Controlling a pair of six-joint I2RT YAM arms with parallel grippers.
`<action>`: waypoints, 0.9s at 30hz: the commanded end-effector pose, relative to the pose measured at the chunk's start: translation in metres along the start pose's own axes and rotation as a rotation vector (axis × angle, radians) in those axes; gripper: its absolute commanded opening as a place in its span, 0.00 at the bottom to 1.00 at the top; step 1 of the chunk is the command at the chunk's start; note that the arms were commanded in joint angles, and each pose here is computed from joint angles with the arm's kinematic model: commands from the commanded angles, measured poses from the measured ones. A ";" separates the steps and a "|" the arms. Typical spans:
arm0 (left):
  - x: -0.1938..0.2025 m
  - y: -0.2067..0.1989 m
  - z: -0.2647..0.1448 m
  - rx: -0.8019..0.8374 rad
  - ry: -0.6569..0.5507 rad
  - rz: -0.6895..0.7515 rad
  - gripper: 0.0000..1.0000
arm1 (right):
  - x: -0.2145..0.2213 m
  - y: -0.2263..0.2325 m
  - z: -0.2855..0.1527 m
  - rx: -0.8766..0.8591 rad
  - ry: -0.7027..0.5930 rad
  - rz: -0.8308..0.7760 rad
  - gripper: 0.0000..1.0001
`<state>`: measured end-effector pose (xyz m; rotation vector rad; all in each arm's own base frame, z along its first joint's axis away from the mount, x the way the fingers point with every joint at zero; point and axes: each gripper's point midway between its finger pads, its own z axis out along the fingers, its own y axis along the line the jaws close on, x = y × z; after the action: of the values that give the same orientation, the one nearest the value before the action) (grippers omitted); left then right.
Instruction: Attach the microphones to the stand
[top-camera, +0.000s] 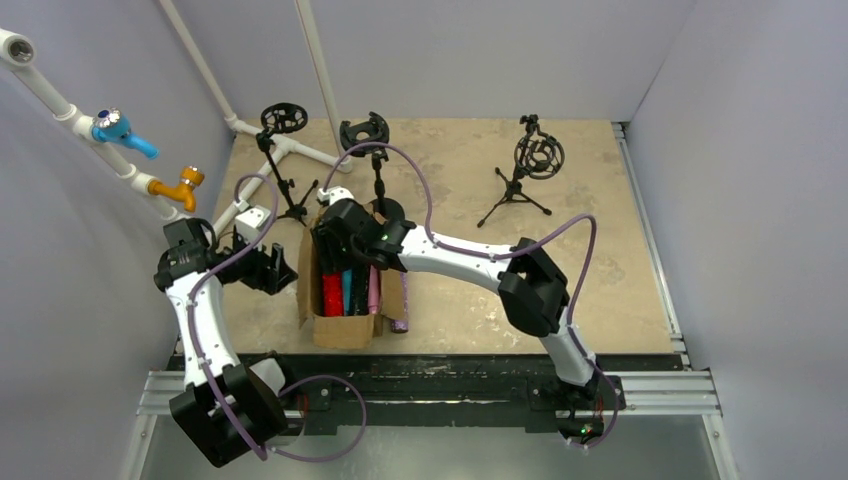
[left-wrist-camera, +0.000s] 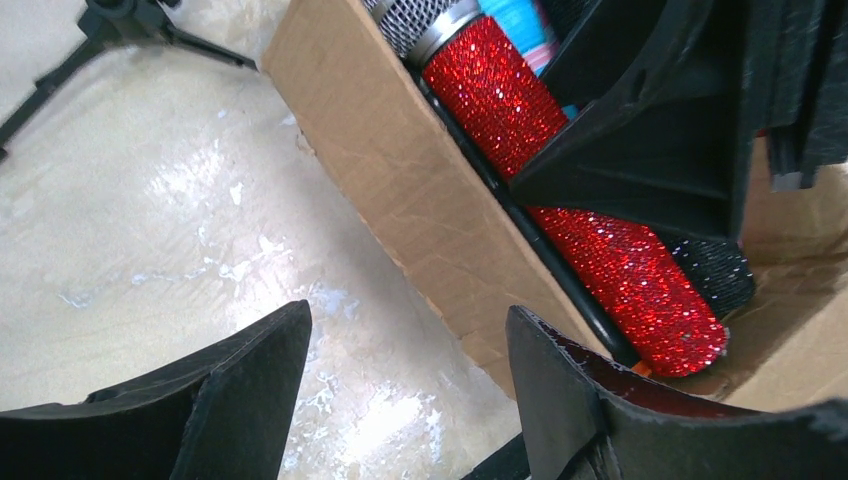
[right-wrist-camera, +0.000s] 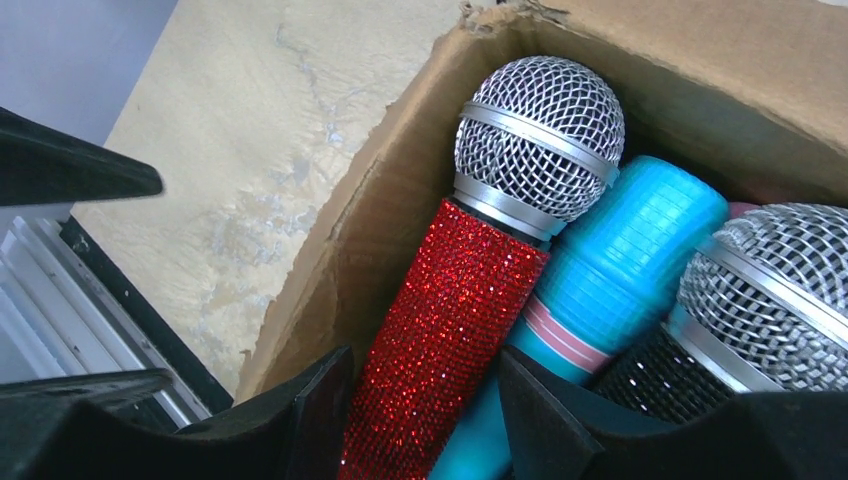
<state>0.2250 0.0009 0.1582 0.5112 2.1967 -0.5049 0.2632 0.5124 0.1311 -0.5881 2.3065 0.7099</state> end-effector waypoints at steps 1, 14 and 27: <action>0.016 0.010 0.013 -0.021 0.035 0.077 0.70 | 0.017 0.007 0.010 -0.002 0.056 -0.002 0.58; 0.006 0.003 0.017 -0.039 0.042 0.166 0.70 | -0.035 0.056 -0.034 -0.177 -0.045 0.072 0.29; -0.006 0.015 0.001 -0.109 0.087 0.186 0.70 | -0.111 0.055 -0.134 -0.253 -0.241 0.108 0.16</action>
<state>0.2324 0.0042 0.1480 0.6593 2.2174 -0.3231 0.2486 0.5114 0.2350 -0.5144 2.2028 0.9506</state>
